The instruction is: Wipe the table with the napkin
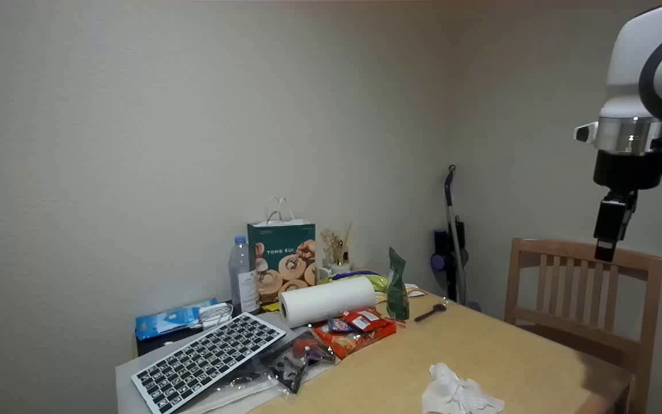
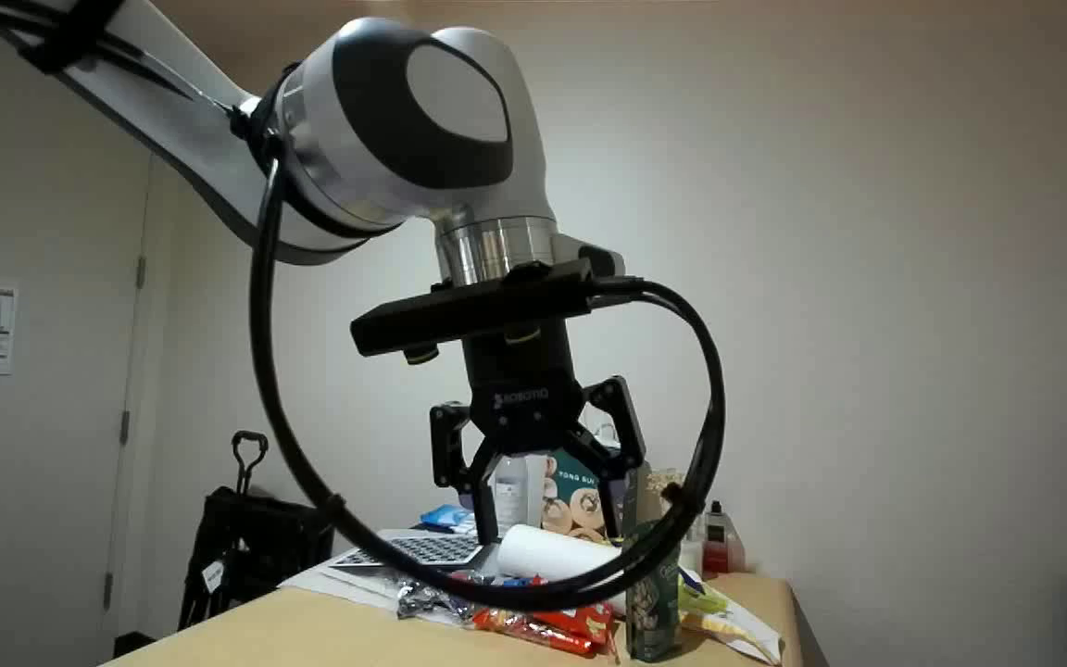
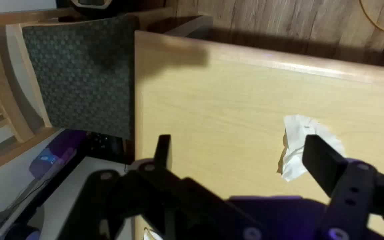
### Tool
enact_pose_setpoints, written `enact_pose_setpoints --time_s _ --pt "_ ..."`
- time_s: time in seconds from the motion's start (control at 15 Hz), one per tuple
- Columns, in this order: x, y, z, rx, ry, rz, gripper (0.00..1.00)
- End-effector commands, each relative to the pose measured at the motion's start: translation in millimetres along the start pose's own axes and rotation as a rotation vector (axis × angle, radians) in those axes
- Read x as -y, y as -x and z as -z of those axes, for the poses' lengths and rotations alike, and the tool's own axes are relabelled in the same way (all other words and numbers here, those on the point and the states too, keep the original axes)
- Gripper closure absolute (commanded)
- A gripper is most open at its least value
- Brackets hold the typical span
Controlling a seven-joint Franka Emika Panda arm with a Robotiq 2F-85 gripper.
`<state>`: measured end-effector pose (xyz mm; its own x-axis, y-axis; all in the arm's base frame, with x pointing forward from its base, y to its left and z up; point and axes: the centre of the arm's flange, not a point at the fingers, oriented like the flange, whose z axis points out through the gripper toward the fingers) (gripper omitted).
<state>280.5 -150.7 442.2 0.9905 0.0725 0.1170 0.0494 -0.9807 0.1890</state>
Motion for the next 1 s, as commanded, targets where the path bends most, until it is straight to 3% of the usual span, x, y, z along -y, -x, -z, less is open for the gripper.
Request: enact_pose_setpoints --time_s 0.0,0.53,0.93 --pt "3.6 2.8 -7.2 0.02 -0.009 0.005 0.0" --pt "12.8 4.0 -23.5 0.052 -0.027 0.012 0.0" --pt "40.5 -39.0 -49.2 0.066 -0.053 0.043 0.0"
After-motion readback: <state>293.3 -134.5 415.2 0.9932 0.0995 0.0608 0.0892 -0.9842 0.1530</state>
